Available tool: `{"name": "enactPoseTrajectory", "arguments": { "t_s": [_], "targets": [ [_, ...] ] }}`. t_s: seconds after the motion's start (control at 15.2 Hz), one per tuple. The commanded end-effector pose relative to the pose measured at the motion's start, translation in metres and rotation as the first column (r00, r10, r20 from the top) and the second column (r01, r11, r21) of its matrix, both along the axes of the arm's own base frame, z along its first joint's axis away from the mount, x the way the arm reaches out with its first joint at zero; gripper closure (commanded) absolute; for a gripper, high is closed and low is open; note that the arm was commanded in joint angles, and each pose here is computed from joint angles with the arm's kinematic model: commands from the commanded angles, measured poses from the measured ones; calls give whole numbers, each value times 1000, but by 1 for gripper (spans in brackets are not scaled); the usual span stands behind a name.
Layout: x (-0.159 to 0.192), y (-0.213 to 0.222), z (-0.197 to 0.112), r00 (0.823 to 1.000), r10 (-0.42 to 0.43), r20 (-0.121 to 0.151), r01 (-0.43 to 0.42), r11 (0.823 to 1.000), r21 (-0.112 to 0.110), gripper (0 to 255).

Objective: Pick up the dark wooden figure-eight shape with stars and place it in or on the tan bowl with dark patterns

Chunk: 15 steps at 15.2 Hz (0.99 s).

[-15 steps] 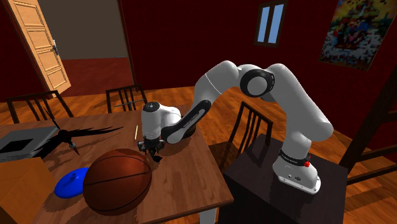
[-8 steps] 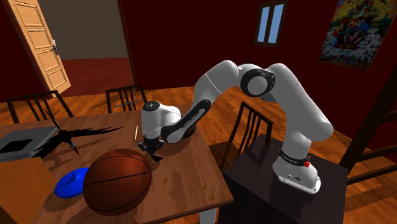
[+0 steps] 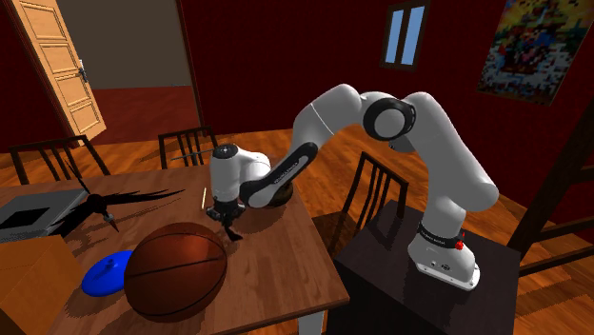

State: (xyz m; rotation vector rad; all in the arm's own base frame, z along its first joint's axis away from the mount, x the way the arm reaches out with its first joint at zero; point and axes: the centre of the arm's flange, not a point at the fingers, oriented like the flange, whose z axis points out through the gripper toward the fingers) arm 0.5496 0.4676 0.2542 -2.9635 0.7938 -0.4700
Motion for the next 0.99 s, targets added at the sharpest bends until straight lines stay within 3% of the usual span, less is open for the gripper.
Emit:
{"name": "enactPoseTrajectory", "arguments": {
  "t_s": [0.0, 0.92],
  "targets": [
    [1, 0, 10, 1000, 0, 0, 0, 1000, 0, 255],
    [1, 0, 84, 1000, 0, 0, 0, 1000, 0, 255]
  ]
}}
